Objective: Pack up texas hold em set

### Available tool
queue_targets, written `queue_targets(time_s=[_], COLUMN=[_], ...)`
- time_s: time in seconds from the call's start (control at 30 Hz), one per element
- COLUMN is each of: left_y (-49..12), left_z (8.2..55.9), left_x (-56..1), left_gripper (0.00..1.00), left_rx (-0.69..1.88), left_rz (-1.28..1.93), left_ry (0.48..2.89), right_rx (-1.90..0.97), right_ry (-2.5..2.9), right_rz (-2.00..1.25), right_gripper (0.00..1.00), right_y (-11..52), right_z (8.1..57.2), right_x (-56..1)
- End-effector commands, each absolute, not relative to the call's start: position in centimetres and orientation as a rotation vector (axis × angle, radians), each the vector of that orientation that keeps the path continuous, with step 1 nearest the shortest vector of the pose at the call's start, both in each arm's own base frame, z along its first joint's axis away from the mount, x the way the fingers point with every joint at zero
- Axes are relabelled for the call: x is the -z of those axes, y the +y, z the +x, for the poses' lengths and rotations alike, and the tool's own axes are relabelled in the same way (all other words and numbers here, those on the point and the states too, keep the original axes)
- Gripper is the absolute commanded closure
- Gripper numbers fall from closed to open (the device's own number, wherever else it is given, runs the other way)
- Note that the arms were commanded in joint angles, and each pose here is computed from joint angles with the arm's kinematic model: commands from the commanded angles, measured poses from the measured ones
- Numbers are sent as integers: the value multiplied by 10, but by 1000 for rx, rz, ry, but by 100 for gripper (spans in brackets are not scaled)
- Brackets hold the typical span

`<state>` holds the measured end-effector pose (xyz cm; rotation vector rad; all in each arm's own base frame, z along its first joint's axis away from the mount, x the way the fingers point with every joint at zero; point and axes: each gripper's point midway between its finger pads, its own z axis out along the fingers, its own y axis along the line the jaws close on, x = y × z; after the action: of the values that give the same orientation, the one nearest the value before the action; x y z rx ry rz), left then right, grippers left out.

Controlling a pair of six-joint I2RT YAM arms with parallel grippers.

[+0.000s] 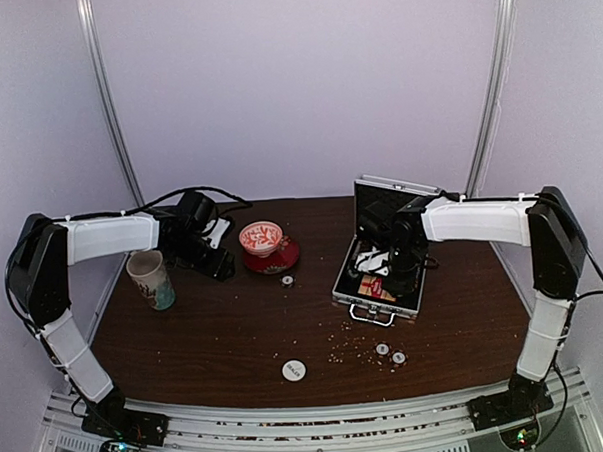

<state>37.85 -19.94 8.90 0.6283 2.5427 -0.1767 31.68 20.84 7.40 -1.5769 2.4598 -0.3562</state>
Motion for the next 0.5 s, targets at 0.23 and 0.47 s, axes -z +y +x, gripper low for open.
queue_targets(time_s=[0.23,0.47], left_y=[-200,-200], left_z=[380,380], left_x=[-81,-80], left_gripper=[38,38], left_rx=[193,196], left_rz=[640,640], left_ry=[2552,2554], right_rx=[627,659], right_ry=[2400,2375], right_rz=[-1532,-1523], right_gripper=[78,76], right_y=[168,166], right_z=[336,341], right_x=[-59,-55])
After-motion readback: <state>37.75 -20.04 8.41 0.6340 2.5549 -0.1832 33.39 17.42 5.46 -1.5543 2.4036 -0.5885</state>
